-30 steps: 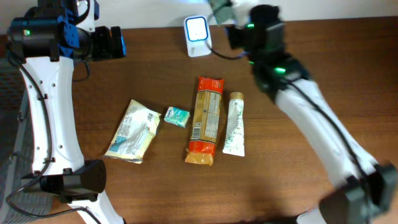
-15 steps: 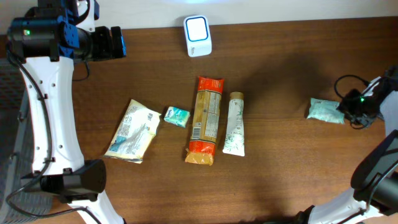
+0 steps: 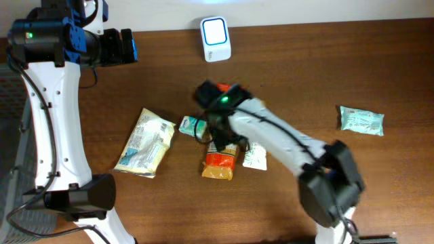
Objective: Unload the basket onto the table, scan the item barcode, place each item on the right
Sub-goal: 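Grasp the white tube beside the pasta with the right gripper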
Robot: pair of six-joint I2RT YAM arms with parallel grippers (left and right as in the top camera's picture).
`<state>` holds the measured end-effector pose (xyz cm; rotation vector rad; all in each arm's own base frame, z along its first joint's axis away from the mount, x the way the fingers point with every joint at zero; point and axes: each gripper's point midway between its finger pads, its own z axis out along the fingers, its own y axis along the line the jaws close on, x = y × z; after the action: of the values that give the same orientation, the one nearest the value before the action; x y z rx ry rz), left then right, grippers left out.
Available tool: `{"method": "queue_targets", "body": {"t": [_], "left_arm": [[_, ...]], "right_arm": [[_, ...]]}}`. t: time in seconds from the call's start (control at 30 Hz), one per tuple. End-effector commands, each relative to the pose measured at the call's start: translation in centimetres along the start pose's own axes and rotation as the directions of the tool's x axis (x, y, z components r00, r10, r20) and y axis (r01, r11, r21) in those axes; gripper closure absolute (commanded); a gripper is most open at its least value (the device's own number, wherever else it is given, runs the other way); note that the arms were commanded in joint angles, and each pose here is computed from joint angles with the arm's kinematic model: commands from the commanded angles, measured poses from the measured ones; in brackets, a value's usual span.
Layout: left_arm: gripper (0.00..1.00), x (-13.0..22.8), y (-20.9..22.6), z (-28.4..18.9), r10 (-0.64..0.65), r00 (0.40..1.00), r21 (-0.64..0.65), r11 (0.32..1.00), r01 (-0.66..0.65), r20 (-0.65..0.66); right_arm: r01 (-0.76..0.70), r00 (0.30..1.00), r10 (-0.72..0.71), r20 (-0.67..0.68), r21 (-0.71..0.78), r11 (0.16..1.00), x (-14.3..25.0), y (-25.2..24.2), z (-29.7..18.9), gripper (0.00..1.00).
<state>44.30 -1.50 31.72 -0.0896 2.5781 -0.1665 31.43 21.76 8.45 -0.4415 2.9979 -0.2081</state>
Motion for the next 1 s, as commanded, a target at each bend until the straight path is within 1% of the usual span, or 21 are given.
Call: {"method": "queue_targets", "body": {"t": [0.0, 0.07, 0.2, 0.33, 0.4, 0.43, 0.47, 0.57, 0.6, 0.63, 0.67, 0.7, 0.73, 0.77, 0.83, 0.87, 0.97], "left_arm": [[0.01, -0.3, 0.1, -0.5, 0.015, 1.000, 0.000, 1.000, -0.015, 0.017], [0.01, -0.3, 0.1, -0.5, 0.015, 1.000, 0.000, 1.000, -0.015, 0.017], [0.01, -0.3, 0.1, -0.5, 0.015, 1.000, 0.000, 1.000, -0.015, 0.017], [0.01, -0.3, 0.1, -0.5, 0.015, 1.000, 0.000, 1.000, -0.015, 0.017], [0.01, -0.3, 0.1, -0.5, 0.015, 1.000, 0.000, 1.000, -0.015, 0.017], [0.01, -0.3, 0.1, -0.5, 0.015, 1.000, 0.000, 1.000, -0.015, 0.017], [0.01, -0.3, 0.1, -0.5, 0.015, 1.000, 0.000, 1.000, -0.015, 0.017], [0.01, -0.3, 0.1, -0.5, 0.015, 1.000, 0.000, 1.000, -0.015, 0.017], [0.01, -0.3, 0.1, -0.5, 0.015, 1.000, 0.000, 1.000, -0.015, 0.017], [0.01, -0.3, 0.1, -0.5, 0.015, 1.000, 0.000, 1.000, -0.015, 0.017], [0.01, -0.3, 0.1, -0.5, 0.015, 1.000, 0.000, 1.000, -0.015, 0.017], [0.01, -0.3, 0.1, -0.5, 0.015, 1.000, 0.000, 1.000, -0.015, 0.017], [0.01, -0.3, 0.1, -0.5, 0.015, 1.000, 0.000, 1.000, -0.015, 0.017], [0.01, -0.3, 0.1, -0.5, 0.015, 1.000, 0.000, 1.000, -0.015, 0.017], [0.01, -0.3, 0.1, -0.5, 0.015, 1.000, 0.000, 1.000, -0.015, 0.017], [0.01, -0.3, 0.1, -0.5, 0.015, 1.000, 0.000, 1.000, -0.015, 0.017], [0.01, -0.3, 0.1, -0.5, 0.015, 1.000, 0.000, 1.000, -0.015, 0.017]], "right_arm": [[-0.021, 0.995, 0.037, -0.088, 0.180, 0.983, 1.9, 0.1, 4.0, 0.29], [-0.032, 0.992, 0.057, -0.113, 0.214, 0.976, 2.4, -0.2, 5.3, 0.29], [-0.067, 0.990, 0.100, -0.103, 0.282, 0.957, 2.7, -1.7, 5.8, 0.29], [-0.133, 0.963, 0.203, -0.175, 0.345, 0.929, 4.6, -6.7, 8.4, 0.28], [-0.155, 0.956, 0.230, -0.180, 0.352, 0.923, 4.7, -7.7, 8.9, 0.29], [-0.164, 0.956, 0.236, -0.175, 0.352, 0.922, 4.6, -7.9, 9.0, 0.53], [-0.163, 0.958, 0.235, -0.167, 0.360, 0.919, 4.5, -8.2, 9.0, 0.96], [-0.144, 0.964, 0.211, -0.164, 0.348, 0.926, 3.7, -8.2, 8.1, 0.96], [-0.097, 0.975, 0.144, -0.170, 0.259, 0.961, 2.4, -7.0, 6.5, 0.96], [-0.032, 0.985, 0.039, -0.168, 0.046, 0.998, 1.1, -4.4, 4.0, 0.96], [0.000, 0.989, -0.019, -0.149, -0.125, 0.992, 0.5, -2.7, 2.1, 0.96], [0.018, 0.995, -0.056, -0.078, -0.422, 0.906, -0.6, -1.2, -1.5, 0.96], [0.015, 0.997, -0.054, -0.055, -0.555, 0.832, -1.1, -1.5, -2.7, 0.96], [0.001, 0.998, -0.041, -0.046, -0.654, 0.756, -1.3, -2.6, -2.8, 0.96], [-0.051, 0.997, -0.013, -0.082, -0.728, 0.683, -0.3, -4.5, -1.1, 0.96], [-0.107, 0.992, 0.023, -0.120, -0.756, 0.646, 1.0, -5.5, 1.3, 0.96], [-0.179, 0.983, 0.085, -0.163, -0.749, 0.638, 3.1, -6.9, 5.2, 0.96]]}}
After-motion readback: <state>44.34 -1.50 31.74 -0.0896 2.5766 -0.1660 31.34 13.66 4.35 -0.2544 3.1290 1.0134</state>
